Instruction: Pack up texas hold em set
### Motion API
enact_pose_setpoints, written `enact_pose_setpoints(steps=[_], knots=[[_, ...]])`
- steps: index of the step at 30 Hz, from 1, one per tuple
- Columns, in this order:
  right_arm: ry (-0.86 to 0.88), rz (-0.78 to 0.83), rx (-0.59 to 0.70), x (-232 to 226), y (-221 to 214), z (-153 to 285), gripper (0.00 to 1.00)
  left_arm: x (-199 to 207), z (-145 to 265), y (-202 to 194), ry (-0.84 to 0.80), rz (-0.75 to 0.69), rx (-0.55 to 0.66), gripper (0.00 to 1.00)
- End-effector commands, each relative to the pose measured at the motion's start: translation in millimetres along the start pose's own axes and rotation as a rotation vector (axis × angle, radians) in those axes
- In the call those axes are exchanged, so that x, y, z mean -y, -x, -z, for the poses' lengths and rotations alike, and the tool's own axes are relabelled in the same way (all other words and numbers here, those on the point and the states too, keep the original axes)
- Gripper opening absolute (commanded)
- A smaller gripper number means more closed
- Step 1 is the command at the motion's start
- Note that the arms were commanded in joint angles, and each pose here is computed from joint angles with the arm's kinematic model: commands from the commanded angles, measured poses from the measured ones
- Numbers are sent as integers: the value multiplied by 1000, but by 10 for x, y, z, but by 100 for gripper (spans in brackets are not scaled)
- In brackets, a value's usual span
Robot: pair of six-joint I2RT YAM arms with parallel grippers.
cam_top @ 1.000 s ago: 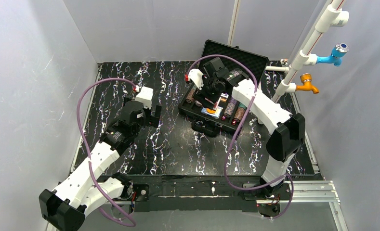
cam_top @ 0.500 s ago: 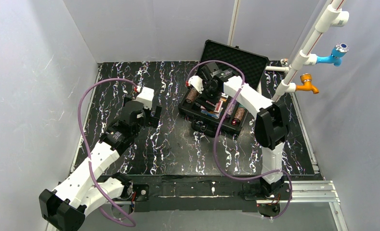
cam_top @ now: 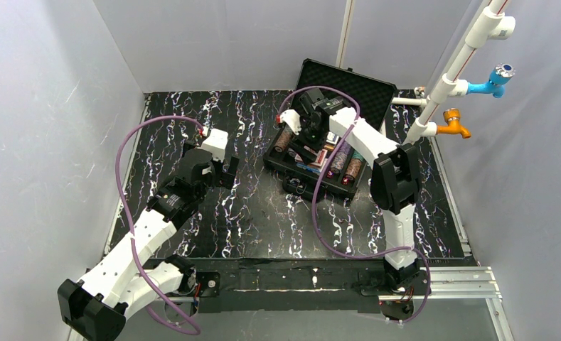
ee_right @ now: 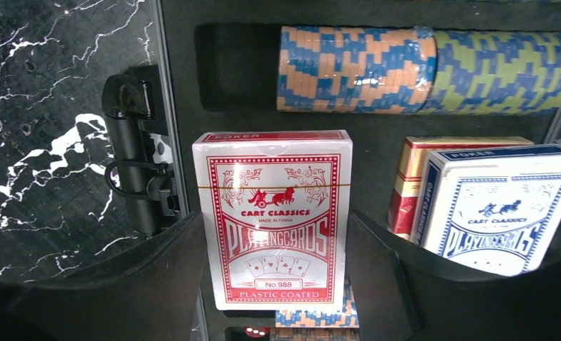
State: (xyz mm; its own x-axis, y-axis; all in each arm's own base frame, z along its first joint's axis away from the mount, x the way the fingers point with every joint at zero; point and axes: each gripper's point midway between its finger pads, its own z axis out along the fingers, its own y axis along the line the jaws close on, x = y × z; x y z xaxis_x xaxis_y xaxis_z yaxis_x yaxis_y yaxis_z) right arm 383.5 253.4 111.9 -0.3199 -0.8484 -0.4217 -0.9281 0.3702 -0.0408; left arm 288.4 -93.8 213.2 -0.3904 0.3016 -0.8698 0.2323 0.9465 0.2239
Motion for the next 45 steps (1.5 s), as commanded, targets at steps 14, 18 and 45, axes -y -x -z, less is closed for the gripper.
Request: enact_pose_setpoints(steps=[14,18,45], knots=[[-23,51,26,-23,-32,125,25,-5,3,-18,3,-19,5,99],[-32,59,31,-4,-9,148,24,-5,2,-20,3,-20,4,99],[-67,-43,-17,26,-129,109,78,40,-29,-49,-15,-29,-11,99]])
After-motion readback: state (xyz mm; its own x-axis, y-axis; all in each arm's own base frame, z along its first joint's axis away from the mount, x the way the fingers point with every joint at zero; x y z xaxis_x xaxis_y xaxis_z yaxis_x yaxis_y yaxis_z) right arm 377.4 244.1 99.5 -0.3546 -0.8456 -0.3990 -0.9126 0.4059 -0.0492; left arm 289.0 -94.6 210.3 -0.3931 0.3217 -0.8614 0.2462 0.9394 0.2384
